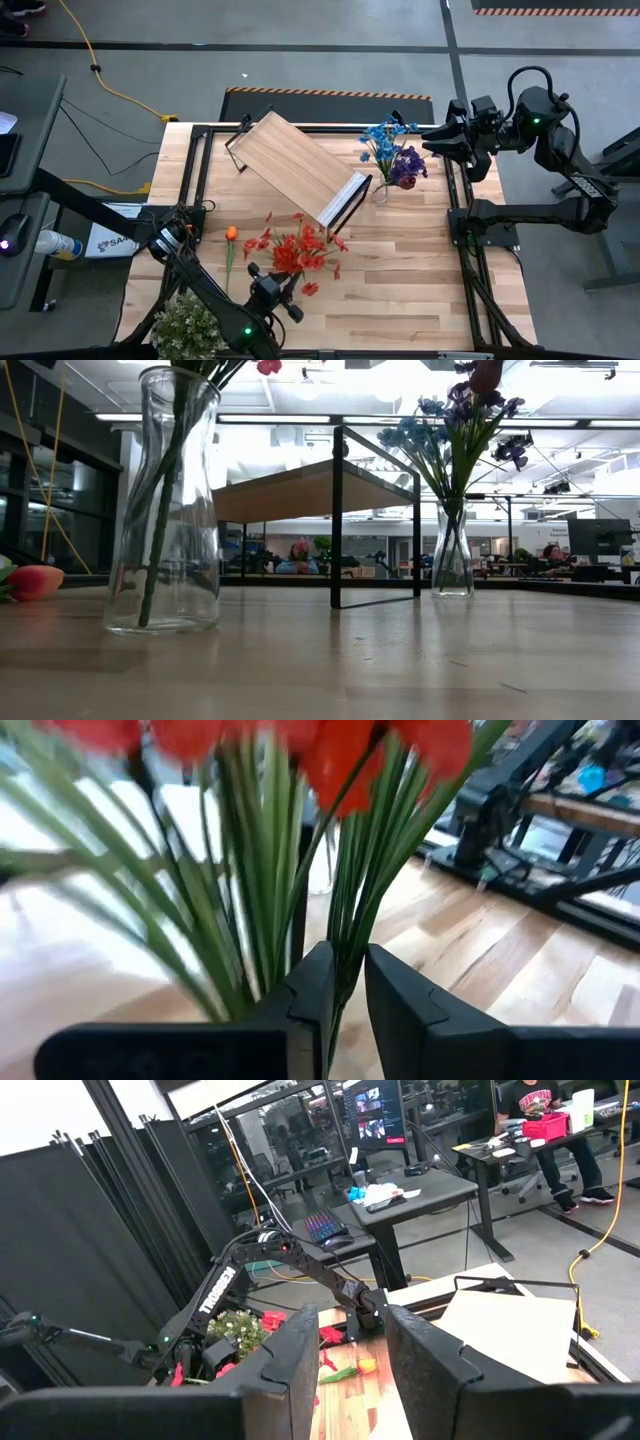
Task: Pick and place flowers into a vace then onto a shelf
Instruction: Put the red flowers into the bottom transparent vase
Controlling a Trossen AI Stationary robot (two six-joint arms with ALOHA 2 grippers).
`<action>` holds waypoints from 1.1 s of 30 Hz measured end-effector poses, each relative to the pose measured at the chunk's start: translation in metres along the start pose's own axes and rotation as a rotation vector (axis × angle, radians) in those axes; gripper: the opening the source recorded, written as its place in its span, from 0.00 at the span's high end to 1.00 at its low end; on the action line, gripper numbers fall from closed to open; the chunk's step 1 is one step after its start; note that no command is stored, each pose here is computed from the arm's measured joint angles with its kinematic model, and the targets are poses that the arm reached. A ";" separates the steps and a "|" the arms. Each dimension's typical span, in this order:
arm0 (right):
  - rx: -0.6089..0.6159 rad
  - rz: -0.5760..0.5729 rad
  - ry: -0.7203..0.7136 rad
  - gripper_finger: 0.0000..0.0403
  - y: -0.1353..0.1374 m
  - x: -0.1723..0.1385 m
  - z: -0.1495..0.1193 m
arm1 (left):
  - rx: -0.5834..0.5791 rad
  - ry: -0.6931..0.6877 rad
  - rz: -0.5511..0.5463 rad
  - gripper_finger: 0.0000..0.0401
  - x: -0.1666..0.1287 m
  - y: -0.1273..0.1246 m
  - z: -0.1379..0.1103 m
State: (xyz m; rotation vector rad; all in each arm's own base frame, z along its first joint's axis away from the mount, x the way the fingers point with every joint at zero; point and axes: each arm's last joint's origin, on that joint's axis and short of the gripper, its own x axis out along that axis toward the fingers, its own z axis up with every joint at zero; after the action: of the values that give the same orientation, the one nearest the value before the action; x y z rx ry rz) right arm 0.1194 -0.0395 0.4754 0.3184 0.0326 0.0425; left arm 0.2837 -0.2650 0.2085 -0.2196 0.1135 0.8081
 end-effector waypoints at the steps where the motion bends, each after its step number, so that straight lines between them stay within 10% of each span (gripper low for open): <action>1: 0.000 0.000 0.000 0.73 0.000 0.000 0.000 | -0.003 0.014 0.006 0.76 0.000 0.000 0.000; 33: -0.019 0.000 0.000 0.73 0.000 0.000 0.000 | -0.016 0.263 0.071 0.76 -0.006 -0.011 0.012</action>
State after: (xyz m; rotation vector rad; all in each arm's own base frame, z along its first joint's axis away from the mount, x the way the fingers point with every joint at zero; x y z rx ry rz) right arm 0.1195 -0.0396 0.4754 0.2993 0.0322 0.0429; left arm 0.2880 -0.2734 0.2229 -0.3384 0.3643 0.8484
